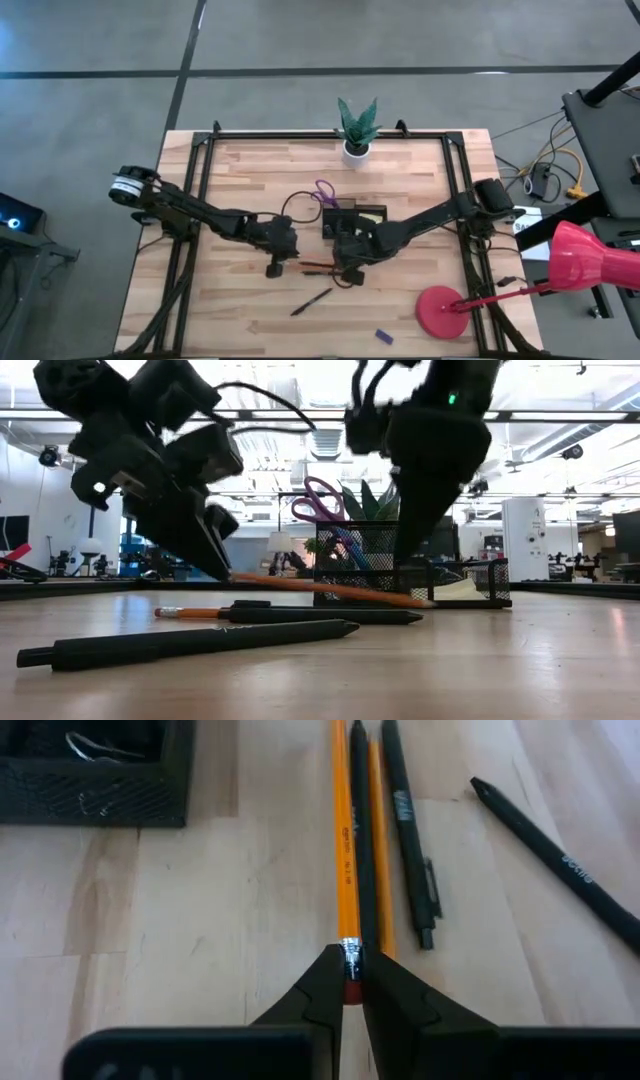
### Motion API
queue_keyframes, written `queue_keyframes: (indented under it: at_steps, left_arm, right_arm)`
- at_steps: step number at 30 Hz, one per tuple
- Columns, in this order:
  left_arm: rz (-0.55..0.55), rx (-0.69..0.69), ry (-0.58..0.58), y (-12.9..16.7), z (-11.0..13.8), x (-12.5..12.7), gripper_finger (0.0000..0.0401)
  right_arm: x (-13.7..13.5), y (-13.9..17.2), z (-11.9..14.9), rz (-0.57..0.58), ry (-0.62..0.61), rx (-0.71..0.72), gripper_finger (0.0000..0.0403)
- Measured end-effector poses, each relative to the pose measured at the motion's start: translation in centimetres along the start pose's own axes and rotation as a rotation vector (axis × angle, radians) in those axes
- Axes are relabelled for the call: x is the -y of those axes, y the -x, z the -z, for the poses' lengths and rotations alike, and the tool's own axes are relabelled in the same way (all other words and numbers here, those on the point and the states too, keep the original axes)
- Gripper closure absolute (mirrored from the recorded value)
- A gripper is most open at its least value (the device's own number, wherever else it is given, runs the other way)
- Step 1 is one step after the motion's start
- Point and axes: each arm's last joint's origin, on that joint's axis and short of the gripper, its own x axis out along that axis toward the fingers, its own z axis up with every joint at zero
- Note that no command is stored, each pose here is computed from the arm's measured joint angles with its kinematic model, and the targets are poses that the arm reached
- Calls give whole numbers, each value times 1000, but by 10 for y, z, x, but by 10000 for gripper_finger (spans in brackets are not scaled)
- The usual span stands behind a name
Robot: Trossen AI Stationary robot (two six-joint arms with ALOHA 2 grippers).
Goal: Pick and place office supplies into organizer
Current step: Put the top orange pencil into the black organizer
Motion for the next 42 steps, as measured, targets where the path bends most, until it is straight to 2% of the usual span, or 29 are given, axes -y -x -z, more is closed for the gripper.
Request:
queue_keyframes:
  at_steps: [5, 11, 16, 19, 26, 29, 37, 42]
  left_arm:
    - [-137, -12, -99, 25, -20, 0, 386]
    - [-359, -22, -331, 78, -64, 4, 393]
    - [-545, -60, -541, 120, -103, 6, 394]
    - [-617, -143, -652, 130, -122, 2, 394]
    - [-618, -522, -813, 115, -136, -14, 395]
    - [-625, -611, -851, 103, -140, -16, 395]
    - [-615, -661, -903, 79, -153, -17, 394]
    - [-599, -671, -989, 74, -162, -14, 394]
  right_arm:
    - [0, 37, 4, 208, -109, 79, 394]
    - [-6, 86, 18, 387, -367, 271, 394]
    - [-16, 110, 27, 416, -553, 451, 394]
    - [-22, 114, 31, 395, -619, 526, 394]
    - [-33, 114, 41, 371, -621, 539, 394]
    - [-38, 115, 45, 356, -628, 546, 394]
    - [-43, 116, 52, 339, -642, 577, 394]
    - [-44, 116, 53, 338, -640, 578, 394]
